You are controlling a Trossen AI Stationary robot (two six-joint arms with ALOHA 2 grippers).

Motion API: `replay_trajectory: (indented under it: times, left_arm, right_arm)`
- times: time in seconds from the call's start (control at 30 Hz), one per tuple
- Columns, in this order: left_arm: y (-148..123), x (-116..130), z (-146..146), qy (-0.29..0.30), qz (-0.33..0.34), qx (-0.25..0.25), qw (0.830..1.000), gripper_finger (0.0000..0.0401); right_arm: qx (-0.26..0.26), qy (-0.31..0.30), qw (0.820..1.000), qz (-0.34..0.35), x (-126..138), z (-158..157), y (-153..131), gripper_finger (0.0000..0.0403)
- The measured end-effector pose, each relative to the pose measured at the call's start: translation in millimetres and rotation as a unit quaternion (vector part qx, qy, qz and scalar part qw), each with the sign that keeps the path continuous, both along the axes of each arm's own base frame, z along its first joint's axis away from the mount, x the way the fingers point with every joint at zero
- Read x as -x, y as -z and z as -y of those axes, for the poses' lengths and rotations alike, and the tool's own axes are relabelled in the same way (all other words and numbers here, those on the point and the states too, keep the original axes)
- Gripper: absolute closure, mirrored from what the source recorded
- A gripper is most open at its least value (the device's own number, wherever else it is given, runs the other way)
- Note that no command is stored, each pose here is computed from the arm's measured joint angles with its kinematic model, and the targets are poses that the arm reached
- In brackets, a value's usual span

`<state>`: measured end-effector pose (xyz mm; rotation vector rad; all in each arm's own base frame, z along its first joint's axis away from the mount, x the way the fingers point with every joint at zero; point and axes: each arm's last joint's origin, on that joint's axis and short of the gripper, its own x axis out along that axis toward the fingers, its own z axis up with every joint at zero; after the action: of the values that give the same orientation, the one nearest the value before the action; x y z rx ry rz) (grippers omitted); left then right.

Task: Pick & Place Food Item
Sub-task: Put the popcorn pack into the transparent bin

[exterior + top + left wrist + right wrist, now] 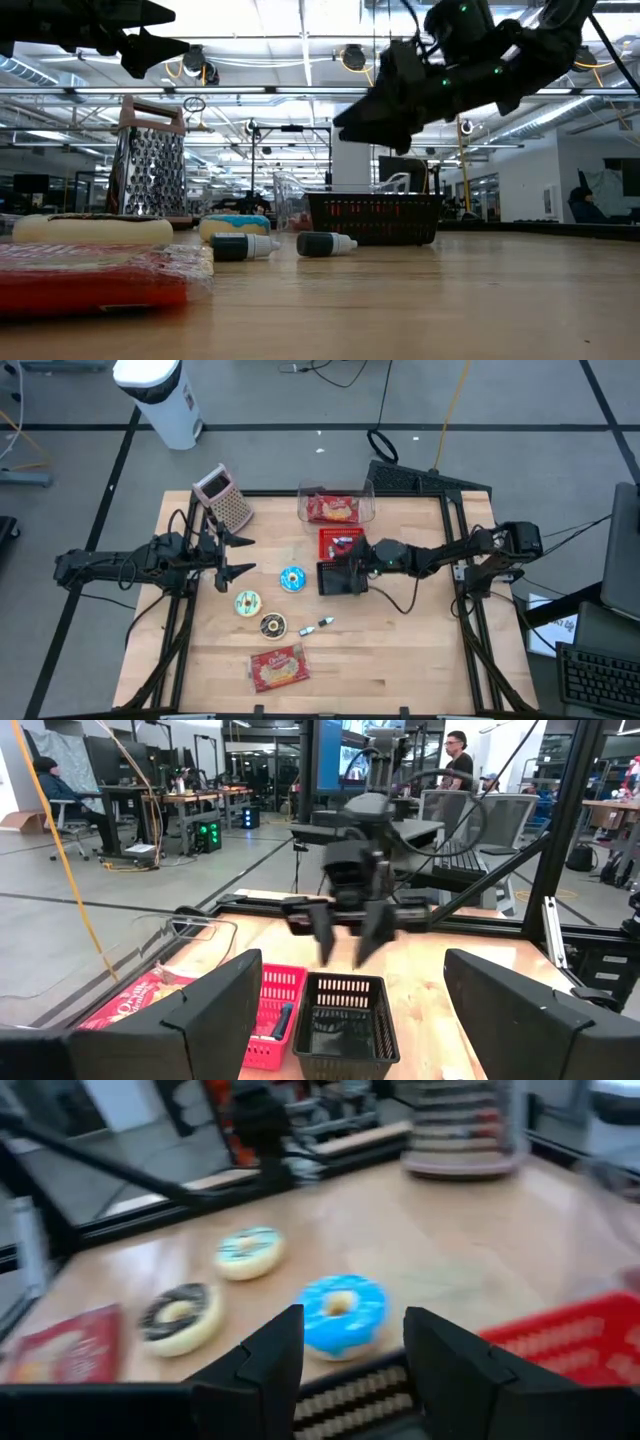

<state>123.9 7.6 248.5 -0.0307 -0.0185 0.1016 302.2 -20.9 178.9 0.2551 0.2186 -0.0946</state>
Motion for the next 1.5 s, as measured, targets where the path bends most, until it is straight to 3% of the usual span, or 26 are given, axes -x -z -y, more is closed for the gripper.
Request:
replay_trajectory:
  times: [0.33, 0.63, 1.0, 1.2, 1.5]
  left_arm:
    - [0, 0, 0, 0.0, 0.0, 0.0, 1.0, 0.0091]
    - [0, 0, 0, 0.0, 0.0, 0.0, 1.0, 0.0091]
    - [0, 0, 0, 0.0, 0.002, 0.004, 1.0, 0.0091]
    - [-6, 0, 1, 0.02, 0.043, 0.149, 0.988, 0.0091]
    - [-2, -2, 0, 0.008, 0.033, 0.208, 0.978, 0.0091]
  right_arm:
    - [0.001, -0.104, 0.994, 0.017, 2, -65, -3, 0.0242]
    - [0.006, -0.157, 0.987, 0.018, 12, -108, -5, 0.0242]
    - [0.044, -0.187, 0.981, 0.023, 17, -121, -5, 0.0242]
    - [0.041, -0.186, 0.981, 0.022, 17, -121, -5, 0.0242]
    - [0.042, -0.186, 0.981, 0.018, 17, -121, -4, 0.0242]
